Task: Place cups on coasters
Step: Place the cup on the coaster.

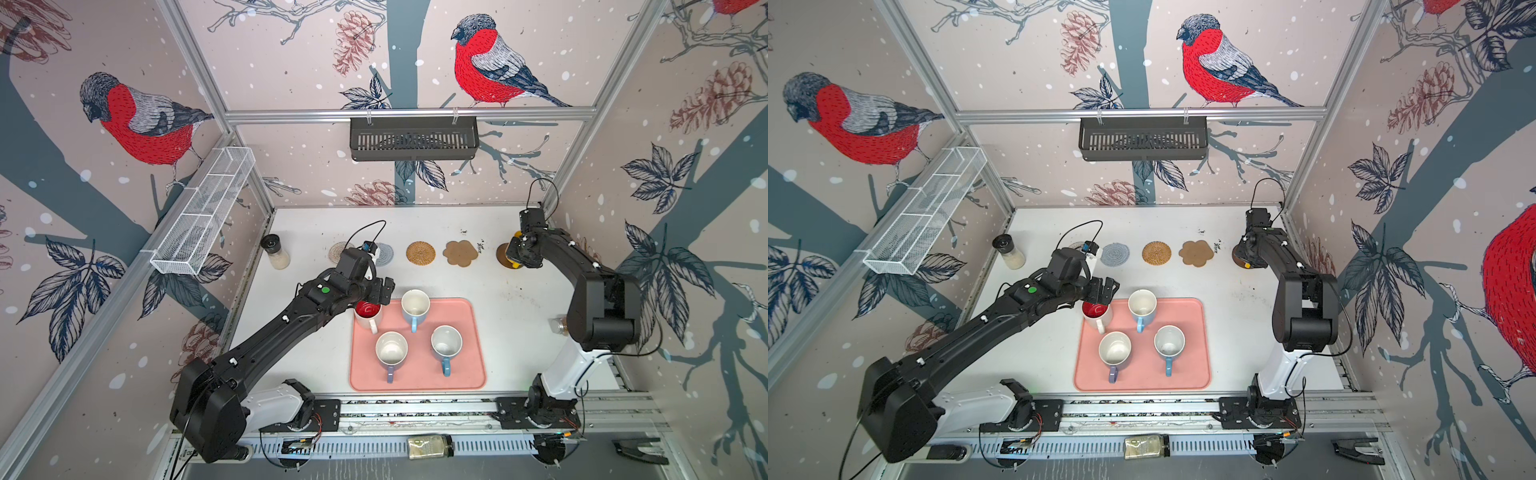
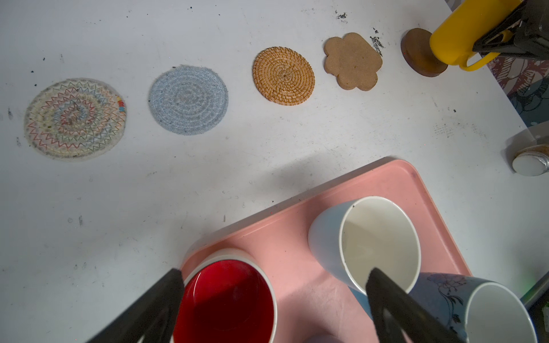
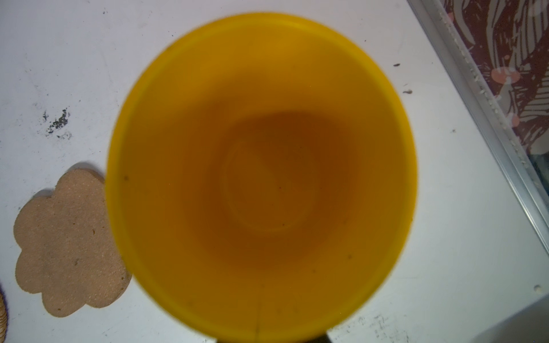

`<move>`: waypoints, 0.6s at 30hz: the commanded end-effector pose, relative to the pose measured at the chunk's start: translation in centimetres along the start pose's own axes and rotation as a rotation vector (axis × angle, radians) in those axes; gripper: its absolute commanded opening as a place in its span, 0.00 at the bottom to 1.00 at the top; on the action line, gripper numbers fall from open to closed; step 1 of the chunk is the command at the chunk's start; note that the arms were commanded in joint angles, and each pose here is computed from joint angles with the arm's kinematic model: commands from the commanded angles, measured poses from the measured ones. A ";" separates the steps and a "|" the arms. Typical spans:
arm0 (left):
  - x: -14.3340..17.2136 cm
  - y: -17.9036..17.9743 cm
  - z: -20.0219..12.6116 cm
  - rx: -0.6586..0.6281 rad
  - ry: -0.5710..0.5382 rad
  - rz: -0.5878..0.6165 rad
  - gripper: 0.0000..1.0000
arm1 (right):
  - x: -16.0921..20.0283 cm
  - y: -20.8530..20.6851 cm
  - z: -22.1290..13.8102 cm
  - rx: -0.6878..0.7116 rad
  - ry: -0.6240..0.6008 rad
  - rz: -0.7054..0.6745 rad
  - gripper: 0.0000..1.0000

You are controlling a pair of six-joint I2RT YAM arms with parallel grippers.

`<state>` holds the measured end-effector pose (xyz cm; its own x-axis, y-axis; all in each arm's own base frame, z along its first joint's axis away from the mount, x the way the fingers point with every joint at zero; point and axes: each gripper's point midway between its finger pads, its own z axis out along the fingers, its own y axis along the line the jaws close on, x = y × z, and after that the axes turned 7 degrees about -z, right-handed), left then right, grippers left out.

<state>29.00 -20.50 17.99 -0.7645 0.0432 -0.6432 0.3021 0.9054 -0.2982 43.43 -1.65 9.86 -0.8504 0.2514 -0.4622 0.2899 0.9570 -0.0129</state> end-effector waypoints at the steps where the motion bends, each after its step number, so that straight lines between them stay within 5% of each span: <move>1: -0.2 -0.3 0.1 0.016 -0.007 0.009 0.97 | -1.9 -0.2 0.0 0.022 -0.059 -0.004 0.01; 18: 0.3 -0.2 0.7 0.011 0.020 0.013 0.97 | -2.1 0.7 1.4 0.020 -0.035 -0.024 0.01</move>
<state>29.05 -20.62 17.13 -0.7774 0.0565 -0.6264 0.3011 0.9079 -0.2918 44.99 -1.50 8.74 -0.8606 0.2383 -0.4500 0.2796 0.9598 -0.0265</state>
